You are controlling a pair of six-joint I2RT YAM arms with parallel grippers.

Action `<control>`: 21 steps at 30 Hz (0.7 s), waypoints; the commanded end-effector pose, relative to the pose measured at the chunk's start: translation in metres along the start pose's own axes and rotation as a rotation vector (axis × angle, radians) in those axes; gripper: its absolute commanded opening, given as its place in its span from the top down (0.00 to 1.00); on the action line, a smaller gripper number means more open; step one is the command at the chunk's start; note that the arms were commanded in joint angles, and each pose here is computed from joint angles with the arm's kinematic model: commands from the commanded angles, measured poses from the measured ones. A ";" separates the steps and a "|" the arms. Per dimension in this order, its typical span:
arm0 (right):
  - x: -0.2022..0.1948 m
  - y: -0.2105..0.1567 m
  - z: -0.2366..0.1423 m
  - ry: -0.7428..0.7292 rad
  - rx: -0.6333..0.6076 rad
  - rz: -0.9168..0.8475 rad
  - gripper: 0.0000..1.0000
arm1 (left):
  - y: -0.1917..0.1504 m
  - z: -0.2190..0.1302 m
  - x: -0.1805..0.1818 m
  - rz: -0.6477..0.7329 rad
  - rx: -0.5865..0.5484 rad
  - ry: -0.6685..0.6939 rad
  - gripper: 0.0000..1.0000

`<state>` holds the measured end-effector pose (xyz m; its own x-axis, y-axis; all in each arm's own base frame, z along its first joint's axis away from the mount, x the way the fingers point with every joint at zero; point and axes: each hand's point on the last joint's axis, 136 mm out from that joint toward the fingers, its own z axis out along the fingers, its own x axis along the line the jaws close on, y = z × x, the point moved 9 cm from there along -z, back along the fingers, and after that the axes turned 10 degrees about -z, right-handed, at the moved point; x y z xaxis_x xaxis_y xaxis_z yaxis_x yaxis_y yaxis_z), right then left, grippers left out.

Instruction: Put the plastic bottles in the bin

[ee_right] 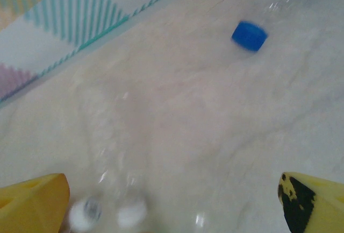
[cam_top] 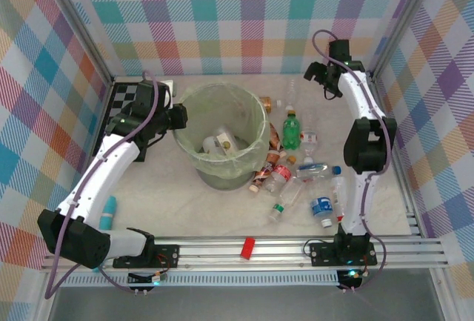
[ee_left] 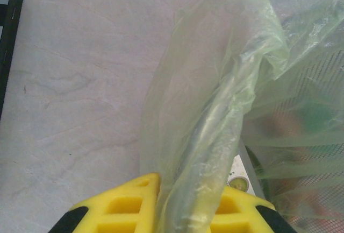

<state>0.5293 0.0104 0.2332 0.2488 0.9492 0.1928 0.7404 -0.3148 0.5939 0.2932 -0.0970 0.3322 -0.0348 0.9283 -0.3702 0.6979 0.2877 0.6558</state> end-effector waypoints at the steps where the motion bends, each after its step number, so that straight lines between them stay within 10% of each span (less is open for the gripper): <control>1: -0.017 0.027 0.018 -0.067 -0.080 0.075 0.01 | -0.009 0.003 0.006 0.021 0.044 0.032 1.00; 21: -0.054 0.014 0.140 0.028 0.001 0.234 0.05 | 0.003 0.007 0.002 0.023 0.027 0.057 1.00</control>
<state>0.6063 -0.0505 0.1204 0.4001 0.8756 0.2707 0.6888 -0.4821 0.5413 0.2999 -0.0985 0.3314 -0.0467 0.9322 -0.3589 0.7070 0.2846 0.6474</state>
